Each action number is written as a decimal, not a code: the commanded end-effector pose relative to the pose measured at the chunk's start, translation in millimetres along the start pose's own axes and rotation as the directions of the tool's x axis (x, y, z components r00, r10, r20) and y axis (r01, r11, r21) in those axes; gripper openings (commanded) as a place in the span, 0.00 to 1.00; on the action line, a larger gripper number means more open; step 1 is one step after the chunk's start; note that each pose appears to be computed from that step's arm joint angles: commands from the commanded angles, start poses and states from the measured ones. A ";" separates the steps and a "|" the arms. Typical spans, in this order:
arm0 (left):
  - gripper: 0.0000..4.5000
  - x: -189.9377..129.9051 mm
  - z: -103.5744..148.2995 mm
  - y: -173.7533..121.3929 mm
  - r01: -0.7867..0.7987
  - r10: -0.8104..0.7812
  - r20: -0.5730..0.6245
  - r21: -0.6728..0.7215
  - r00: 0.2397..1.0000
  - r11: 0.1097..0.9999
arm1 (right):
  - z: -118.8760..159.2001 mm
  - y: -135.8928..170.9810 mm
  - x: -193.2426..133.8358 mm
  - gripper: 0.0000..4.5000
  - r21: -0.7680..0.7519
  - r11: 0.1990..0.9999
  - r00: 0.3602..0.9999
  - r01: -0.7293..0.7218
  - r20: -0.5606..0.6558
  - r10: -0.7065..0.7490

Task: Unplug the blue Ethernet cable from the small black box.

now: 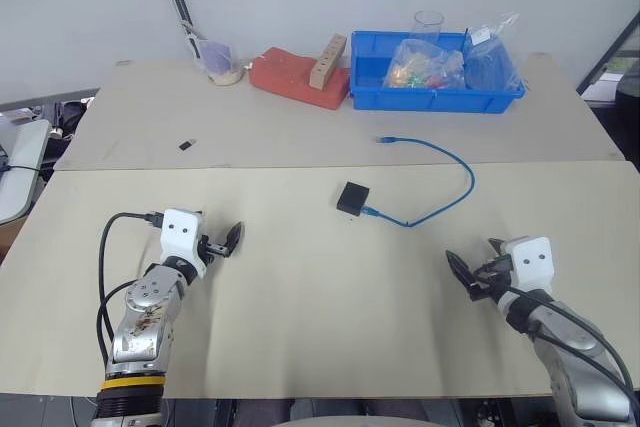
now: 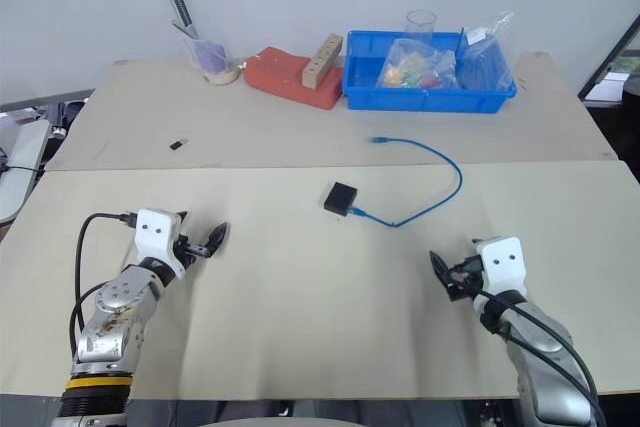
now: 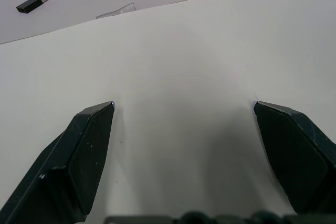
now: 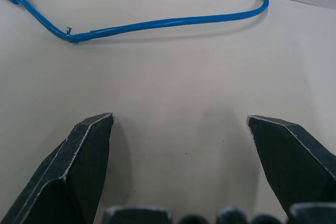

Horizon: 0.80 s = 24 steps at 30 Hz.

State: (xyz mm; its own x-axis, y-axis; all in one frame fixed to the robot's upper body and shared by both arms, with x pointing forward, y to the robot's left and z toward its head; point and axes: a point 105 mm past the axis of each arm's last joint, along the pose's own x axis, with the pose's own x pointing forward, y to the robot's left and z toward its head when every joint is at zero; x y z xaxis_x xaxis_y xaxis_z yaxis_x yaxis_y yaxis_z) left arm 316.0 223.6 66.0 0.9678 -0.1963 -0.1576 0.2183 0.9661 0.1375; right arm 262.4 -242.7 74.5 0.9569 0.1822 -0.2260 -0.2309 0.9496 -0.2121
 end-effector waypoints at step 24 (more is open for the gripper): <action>1.00 -57.5 147.9 -91.9 0.845 -0.904 -0.072 0.392 0.422 0.363 | 79.9 85.1 94.6 1.00 -0.188 0.736 0.757 -0.650 -0.068 0.650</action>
State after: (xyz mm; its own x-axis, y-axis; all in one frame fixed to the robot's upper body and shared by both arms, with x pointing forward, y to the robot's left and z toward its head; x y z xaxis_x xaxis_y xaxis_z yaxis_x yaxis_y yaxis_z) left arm 263.6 118.0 201.6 0.2095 -0.9432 -0.2579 0.9538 0.1390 0.2663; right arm 341.0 -130.8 101.5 0.5608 0.7254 -0.3992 -0.8193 0.5557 -0.1412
